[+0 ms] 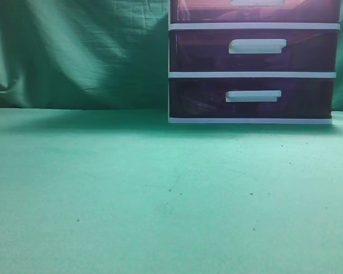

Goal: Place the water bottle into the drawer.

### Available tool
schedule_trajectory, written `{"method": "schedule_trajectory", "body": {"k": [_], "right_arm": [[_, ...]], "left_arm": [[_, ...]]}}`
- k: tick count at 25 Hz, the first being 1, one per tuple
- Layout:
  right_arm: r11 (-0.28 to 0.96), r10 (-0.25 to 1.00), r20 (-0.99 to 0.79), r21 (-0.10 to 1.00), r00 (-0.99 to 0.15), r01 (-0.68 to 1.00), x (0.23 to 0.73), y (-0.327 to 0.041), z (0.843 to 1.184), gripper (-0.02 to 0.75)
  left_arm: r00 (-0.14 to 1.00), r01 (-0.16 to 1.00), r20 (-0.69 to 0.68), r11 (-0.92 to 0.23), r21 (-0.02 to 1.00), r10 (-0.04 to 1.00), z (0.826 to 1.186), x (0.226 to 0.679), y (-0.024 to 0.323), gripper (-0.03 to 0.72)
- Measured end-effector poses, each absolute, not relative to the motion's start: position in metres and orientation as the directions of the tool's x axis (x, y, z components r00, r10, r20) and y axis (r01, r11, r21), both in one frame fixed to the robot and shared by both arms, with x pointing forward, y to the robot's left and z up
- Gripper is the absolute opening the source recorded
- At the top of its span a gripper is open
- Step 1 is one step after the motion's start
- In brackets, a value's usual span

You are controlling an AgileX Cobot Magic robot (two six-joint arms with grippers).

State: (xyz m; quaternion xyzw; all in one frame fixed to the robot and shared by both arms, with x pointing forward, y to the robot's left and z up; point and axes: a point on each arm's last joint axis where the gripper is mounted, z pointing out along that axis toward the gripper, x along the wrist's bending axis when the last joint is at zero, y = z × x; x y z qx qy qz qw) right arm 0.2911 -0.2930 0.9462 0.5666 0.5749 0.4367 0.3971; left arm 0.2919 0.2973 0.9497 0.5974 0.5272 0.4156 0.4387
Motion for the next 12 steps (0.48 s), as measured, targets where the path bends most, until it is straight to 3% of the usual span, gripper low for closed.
{"method": "schedule_trajectory", "body": {"k": [12], "right_arm": [[-0.024, 0.998, 0.038, 0.952, -0.042, 0.305, 0.2911, -0.293, 0.9462, 0.0]], "left_arm": [[0.099, 0.267, 0.036, -0.062, 0.962, 0.994, 0.9495, 0.2919, 0.2973, 0.0]]}}
